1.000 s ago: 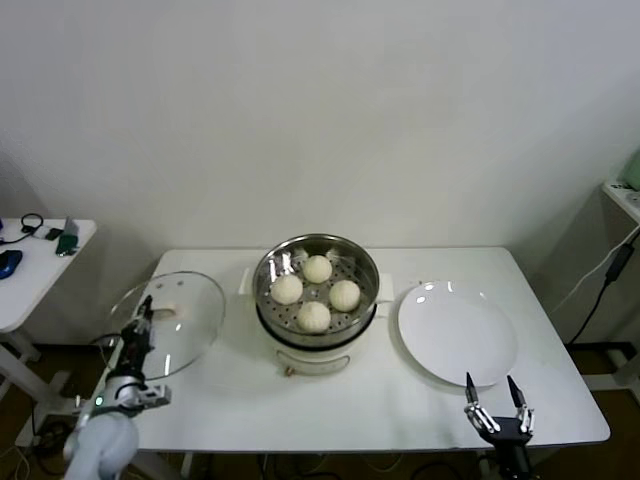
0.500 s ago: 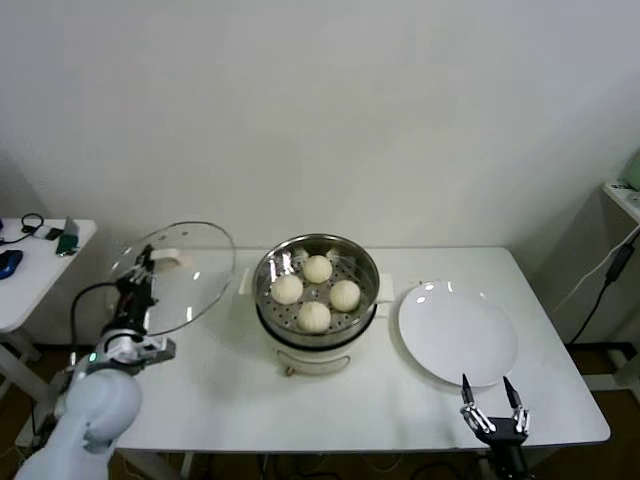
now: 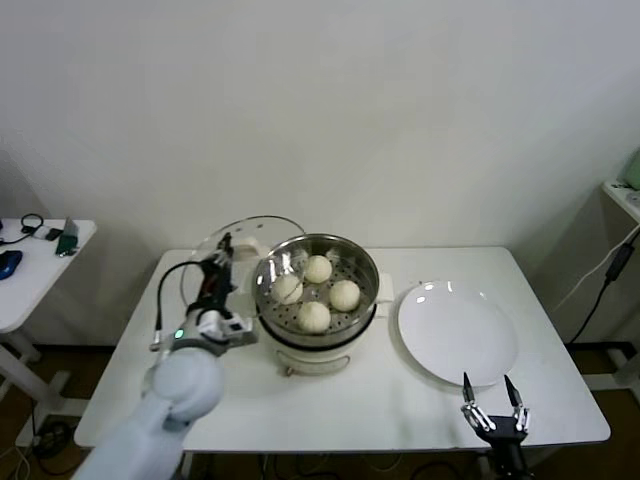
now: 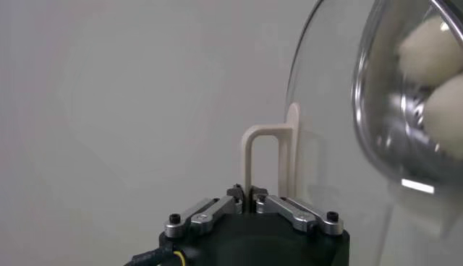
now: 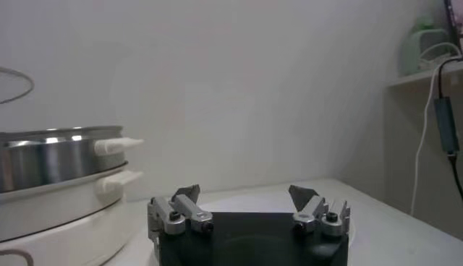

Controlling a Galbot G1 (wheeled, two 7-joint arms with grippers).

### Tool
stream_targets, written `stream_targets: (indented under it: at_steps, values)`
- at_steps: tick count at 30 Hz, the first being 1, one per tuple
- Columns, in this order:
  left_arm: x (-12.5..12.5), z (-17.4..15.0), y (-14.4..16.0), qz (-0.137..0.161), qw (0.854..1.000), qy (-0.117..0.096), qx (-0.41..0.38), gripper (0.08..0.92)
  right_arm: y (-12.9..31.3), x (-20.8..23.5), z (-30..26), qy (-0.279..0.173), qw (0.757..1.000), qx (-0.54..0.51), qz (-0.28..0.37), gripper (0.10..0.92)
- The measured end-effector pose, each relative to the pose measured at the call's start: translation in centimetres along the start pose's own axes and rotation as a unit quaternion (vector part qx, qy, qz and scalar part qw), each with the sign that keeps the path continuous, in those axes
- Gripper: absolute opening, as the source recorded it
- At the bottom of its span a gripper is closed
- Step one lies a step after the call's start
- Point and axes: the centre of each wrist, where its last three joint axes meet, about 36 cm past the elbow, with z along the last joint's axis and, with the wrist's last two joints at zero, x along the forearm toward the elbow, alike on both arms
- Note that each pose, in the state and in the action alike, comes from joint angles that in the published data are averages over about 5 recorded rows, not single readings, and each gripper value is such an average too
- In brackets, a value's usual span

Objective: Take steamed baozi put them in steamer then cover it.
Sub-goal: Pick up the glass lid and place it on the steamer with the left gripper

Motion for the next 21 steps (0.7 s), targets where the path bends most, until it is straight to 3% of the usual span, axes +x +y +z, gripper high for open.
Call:
stream_targets:
  at_steps: [12, 21]
  values:
    - [-1.0, -9.3, -2.5, 0.019, 1.000, -0.011, -0.019, 0.143, -0.6, 0.1, 0.6, -0.002, 1.000, -0.002, 0.005, 0.823]
    - [-0.9, -12.8, -4.6, 0.023, 0.999, -0.012, -0.042, 0.143, -0.9, 0.4, 1.0, -0.003, 1.000, -0.003, 0.011, 0.823]
